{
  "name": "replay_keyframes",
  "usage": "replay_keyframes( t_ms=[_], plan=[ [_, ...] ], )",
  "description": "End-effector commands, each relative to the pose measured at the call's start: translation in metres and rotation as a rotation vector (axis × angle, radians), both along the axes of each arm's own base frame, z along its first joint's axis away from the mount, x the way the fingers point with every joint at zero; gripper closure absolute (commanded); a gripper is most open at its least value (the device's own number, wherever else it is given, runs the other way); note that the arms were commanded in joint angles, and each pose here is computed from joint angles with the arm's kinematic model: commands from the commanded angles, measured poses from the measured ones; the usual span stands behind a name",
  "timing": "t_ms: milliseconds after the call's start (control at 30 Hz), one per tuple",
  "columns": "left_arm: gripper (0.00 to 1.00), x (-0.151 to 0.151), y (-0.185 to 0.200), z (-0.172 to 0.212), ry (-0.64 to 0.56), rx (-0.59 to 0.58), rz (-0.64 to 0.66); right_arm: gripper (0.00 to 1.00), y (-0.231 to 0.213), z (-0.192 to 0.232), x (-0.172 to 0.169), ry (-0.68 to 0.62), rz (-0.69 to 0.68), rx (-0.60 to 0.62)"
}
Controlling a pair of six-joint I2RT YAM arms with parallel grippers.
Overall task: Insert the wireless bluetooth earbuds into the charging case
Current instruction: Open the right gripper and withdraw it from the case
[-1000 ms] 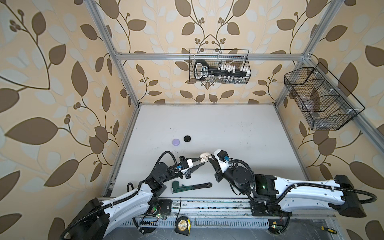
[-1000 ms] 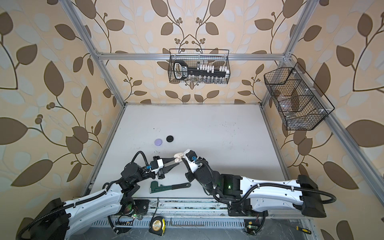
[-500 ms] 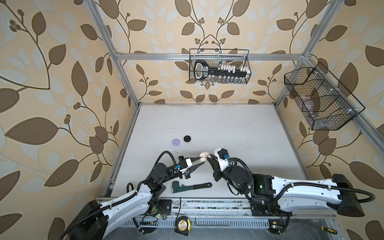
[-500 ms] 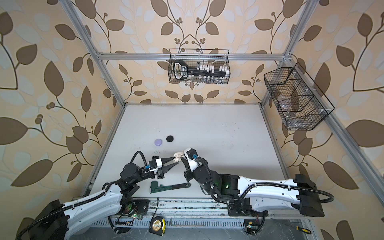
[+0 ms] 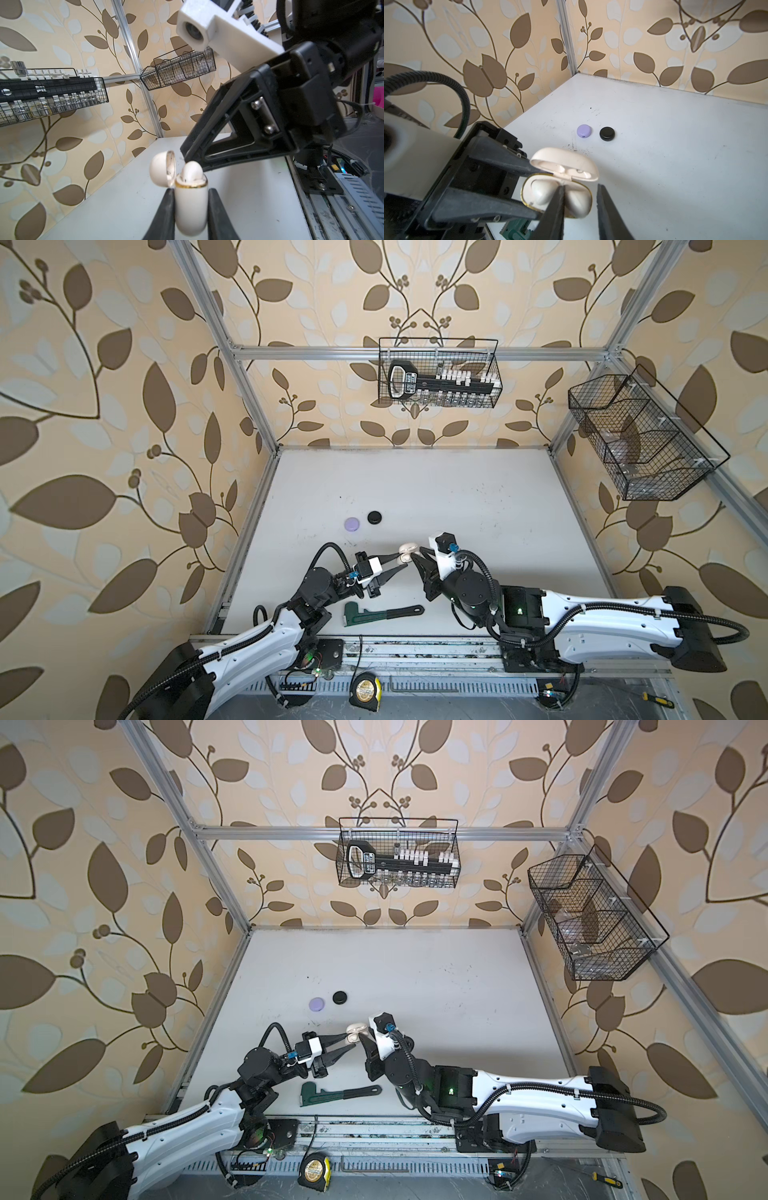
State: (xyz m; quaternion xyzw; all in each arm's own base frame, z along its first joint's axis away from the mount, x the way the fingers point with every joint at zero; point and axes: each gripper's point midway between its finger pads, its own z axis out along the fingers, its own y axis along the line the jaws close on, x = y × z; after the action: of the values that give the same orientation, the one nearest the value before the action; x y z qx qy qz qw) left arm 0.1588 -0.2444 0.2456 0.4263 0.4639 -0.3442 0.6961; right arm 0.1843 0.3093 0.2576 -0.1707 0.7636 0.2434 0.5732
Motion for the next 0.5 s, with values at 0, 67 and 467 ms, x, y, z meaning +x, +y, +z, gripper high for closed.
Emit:
replay_keyframes(
  t_ms=[0, 67, 467],
  plan=[
    [1.00, -0.011, 0.004, 0.030, -0.098, -0.082, -0.023, 0.67, -0.011, 0.008, 0.004, 0.009, -0.052, -0.010],
    [1.00, -0.011, 0.004, 0.030, -0.099, -0.082, -0.022, 0.65, -0.017, 0.015, 0.003, 0.004, -0.054, 0.000],
    [1.00, -0.011, 0.004, 0.030, -0.098, -0.081, -0.024, 0.61, -0.028, 0.039, -0.011, -0.007, 0.033, 0.079]
  ],
)
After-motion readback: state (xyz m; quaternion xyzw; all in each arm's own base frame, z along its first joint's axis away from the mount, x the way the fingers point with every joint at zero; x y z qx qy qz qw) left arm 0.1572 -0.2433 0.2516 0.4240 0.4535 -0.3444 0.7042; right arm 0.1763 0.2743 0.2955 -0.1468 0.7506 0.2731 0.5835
